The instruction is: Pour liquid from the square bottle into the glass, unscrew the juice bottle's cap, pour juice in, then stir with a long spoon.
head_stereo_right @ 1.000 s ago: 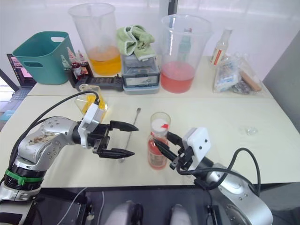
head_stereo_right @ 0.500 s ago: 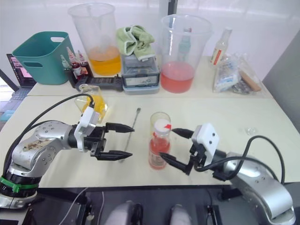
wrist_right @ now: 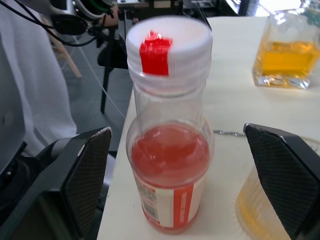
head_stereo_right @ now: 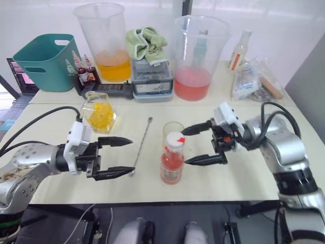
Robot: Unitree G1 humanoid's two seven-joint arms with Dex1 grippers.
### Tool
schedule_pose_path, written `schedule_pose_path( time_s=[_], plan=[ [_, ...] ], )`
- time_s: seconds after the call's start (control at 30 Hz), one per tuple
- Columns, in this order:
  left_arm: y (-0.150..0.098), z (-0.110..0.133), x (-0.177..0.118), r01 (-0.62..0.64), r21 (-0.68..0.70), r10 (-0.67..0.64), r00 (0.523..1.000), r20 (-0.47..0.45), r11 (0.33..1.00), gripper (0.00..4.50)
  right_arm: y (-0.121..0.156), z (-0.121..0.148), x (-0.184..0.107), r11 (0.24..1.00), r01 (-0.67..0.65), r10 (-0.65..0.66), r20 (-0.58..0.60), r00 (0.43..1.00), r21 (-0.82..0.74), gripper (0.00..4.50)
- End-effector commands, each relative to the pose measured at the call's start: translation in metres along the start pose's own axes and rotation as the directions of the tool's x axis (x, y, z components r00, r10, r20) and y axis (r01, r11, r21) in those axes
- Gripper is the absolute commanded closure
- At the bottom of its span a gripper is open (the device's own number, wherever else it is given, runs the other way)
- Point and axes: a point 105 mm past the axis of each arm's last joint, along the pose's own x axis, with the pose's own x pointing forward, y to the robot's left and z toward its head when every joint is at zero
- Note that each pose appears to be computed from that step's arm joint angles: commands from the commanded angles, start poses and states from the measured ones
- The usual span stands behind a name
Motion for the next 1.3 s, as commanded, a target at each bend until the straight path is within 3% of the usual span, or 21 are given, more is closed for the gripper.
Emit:
schedule_pose_path(
  time_s=[0.03, 0.3, 0.6, 0.67, 0.77, 1.0, 1.13, 1.3],
  plan=[
    [-0.005, 0.011, -0.003, -0.015, 0.033, 0.014, 1.0, 0.017, 0.999, 0.0, 0.0, 0.003, 0.0, 0.998, -0.055, 0.055, 0.0, 0.998, -0.027, 0.02],
    [-0.009, 0.011, -0.009, -0.057, 0.025, 0.057, 0.998, -0.006, 0.998, 0.0, -0.005, 0.002, 0.014, 0.994, -0.112, 0.113, 0.049, 0.992, -0.01, 0.02],
    [-0.008, 0.008, -0.006, -0.041, 0.021, 0.041, 0.999, -0.012, 0.999, 0.0, 0.009, 0.008, 0.015, 0.987, -0.159, 0.154, 0.109, 0.982, 0.037, 2.88],
    [-0.007, 0.008, -0.005, -0.034, 0.024, 0.034, 0.999, -0.011, 0.999, 0.0, 0.013, 0.009, 0.016, 0.986, -0.16, 0.154, 0.112, 0.982, 0.04, 3.26],
    [-0.005, 0.007, -0.002, -0.016, 0.025, 0.016, 1.0, -0.007, 1.0, 0.0, 0.02, 0.019, 0.017, 0.99, -0.137, 0.13, 0.145, 0.981, 0.039, 3.33],
    [0.0, 0.006, 0.006, 0.048, 0.031, -0.048, 0.999, 0.01, 0.998, 0.0, 0.022, 0.027, 0.018, 0.997, 0.07, -0.071, 0.167, 0.983, 0.012, 3.34],
    [0.005, 0.004, 0.012, 0.097, 0.034, -0.097, 0.995, 0.018, 0.995, 0.0, 0.025, 0.03, 0.022, 0.962, 0.273, -0.271, 0.184, 0.945, 0.01, 3.34],
    [0.009, 0.005, 0.019, 0.146, 0.043, -0.147, 0.989, 0.028, 0.988, 0.0, 0.035, 0.023, 0.037, 0.916, 0.398, -0.4, 0.175, 0.9, 0.045, 3.34]
  ],
)
